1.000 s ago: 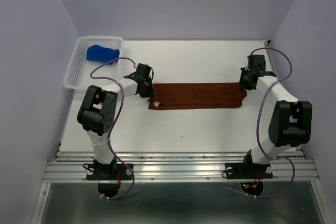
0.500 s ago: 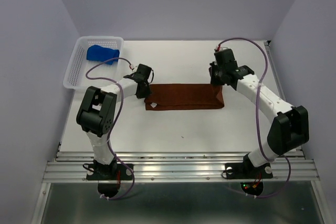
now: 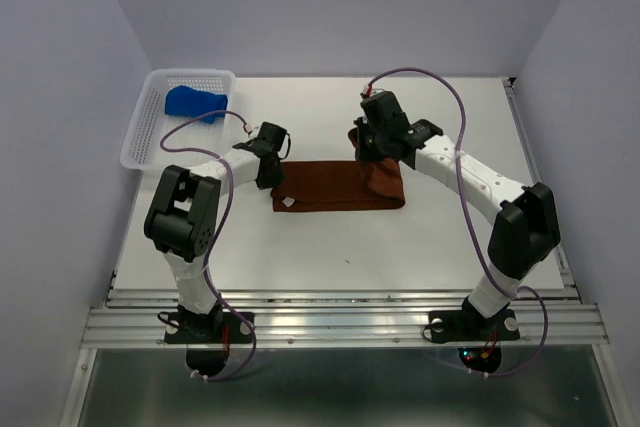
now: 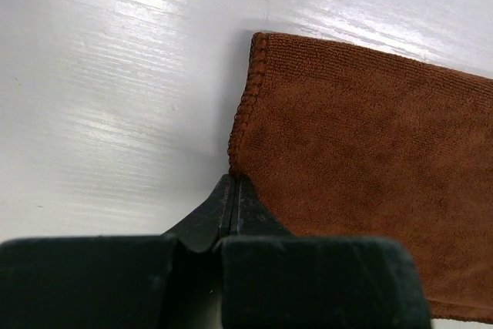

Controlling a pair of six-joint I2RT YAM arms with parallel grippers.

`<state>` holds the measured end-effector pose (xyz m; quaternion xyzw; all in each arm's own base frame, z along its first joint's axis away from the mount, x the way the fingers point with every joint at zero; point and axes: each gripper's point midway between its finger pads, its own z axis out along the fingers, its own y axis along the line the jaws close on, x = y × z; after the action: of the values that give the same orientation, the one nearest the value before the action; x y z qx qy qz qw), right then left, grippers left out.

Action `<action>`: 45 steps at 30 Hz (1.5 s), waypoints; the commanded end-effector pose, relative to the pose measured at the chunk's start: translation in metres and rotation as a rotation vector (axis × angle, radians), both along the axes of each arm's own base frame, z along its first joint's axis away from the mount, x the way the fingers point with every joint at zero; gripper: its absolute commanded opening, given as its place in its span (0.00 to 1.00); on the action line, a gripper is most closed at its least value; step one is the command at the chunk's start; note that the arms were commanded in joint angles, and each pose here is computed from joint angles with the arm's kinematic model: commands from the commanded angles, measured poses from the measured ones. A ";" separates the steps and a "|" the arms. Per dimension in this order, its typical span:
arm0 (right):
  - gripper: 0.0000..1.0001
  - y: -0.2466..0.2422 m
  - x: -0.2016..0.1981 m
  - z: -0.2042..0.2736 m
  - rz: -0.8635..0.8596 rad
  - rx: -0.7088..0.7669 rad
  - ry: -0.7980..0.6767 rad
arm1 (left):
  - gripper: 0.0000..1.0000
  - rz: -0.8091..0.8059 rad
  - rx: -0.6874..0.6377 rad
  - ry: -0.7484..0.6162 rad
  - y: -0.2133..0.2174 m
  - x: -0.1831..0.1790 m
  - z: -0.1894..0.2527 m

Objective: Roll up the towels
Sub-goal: Fold the towel

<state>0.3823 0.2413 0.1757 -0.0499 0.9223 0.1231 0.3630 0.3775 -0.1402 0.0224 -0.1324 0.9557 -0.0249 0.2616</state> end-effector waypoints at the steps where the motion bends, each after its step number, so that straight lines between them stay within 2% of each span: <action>1: 0.08 0.044 0.003 0.031 0.059 0.123 -0.062 | 0.00 -0.017 -0.017 0.027 0.002 -0.013 -0.001; 15: 0.08 0.151 -0.009 0.058 0.178 0.290 -0.127 | 0.00 0.006 -0.045 0.014 0.007 -0.016 0.000; 22: 0.09 0.173 -0.003 0.056 0.155 0.304 -0.156 | 0.00 0.001 -0.071 0.011 0.005 -0.017 0.002; 31: 0.09 0.178 0.008 0.020 0.110 0.246 -0.132 | 0.00 0.005 -0.082 0.011 0.006 -0.018 0.003; 35: 0.09 0.170 0.010 0.022 0.084 0.223 -0.150 | 0.00 0.012 -0.073 0.017 0.009 -0.019 0.000; 39: 0.09 0.138 0.014 0.041 0.011 0.178 -0.213 | 0.00 0.026 -0.058 0.024 0.015 -0.020 -0.003; 42: 0.09 0.082 0.023 0.057 -0.070 0.150 -0.241 | 0.00 0.036 -0.051 0.026 0.019 -0.020 -0.004; 43: 0.09 0.061 0.021 0.044 -0.088 0.115 -0.219 | 0.00 0.036 -0.045 0.024 0.020 -0.020 -0.004; 45: 0.09 0.007 0.028 0.063 -0.156 0.104 -0.253 | 0.00 0.040 -0.036 0.021 0.022 -0.019 -0.004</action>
<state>0.3843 0.3425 0.1832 -0.0426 0.8897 0.1747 0.4196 0.3711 -0.1342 0.0223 -0.1514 0.9513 -0.0649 0.2604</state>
